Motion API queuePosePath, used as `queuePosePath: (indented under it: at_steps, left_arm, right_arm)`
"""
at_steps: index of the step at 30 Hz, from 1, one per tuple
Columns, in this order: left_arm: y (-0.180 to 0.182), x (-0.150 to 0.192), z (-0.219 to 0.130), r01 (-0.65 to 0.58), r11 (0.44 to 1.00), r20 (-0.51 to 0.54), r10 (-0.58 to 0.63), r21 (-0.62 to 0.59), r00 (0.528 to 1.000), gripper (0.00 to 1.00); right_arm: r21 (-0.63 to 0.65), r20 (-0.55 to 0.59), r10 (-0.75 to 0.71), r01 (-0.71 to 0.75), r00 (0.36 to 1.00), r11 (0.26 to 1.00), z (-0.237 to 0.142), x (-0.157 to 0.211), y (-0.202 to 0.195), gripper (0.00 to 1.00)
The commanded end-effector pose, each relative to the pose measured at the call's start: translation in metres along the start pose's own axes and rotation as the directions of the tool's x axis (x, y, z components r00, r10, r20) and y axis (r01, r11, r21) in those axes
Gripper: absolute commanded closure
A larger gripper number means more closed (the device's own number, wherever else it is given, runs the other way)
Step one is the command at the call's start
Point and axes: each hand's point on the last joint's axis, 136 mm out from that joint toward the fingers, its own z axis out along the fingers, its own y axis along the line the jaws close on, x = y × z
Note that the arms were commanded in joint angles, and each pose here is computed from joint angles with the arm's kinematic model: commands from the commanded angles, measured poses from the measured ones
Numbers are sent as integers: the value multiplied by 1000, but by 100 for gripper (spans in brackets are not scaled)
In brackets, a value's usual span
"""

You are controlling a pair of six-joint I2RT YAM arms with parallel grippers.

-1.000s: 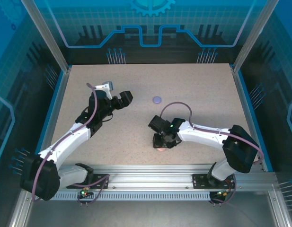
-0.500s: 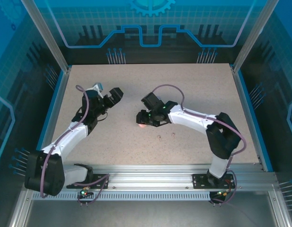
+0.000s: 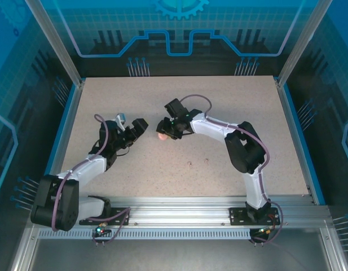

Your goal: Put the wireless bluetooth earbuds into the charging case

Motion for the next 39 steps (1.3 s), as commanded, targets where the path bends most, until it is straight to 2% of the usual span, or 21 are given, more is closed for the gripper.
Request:
queuePosePath:
  at_steps: [1, 5, 9, 18, 30, 37, 39]
  left_arm:
    - [-5, 19, 7, -81, 995, -43, 84, 55, 996, 6]
    - [-5, 41, 21, -152, 987, -71, 156, 58, 985, 12]
    - [2, 46, 33, -196, 980, -42, 197, 25, 979, 18]
    - [13, 44, 55, -215, 977, -6, 215, 10, 977, 30]
    - [6, 38, 67, -225, 973, 34, 224, 44, 974, 35]
    - [5, 36, 72, -215, 975, 46, 213, 54, 976, 51]
    - [4, 36, 72, -215, 975, 44, 213, 55, 976, 53]
  right_arm:
    - [-24, -27, 97, -97, 995, 995, 1, -9, 9, 63]
    - [-39, -36, 145, -146, 989, 988, 3, -16, 14, 63]
    - [-48, -49, 174, -177, 983, 983, 3, -18, 15, 63]
    - [-68, -57, 179, -183, 982, 981, -5, -16, 19, 63]
    - [-86, -86, 190, -197, 978, 977, -5, -9, 20, 63]
    - [-94, -100, 196, -205, 975, 974, -3, -6, 22, 63]
    - [-101, -102, 197, -207, 975, 973, -4, -5, 24, 63]
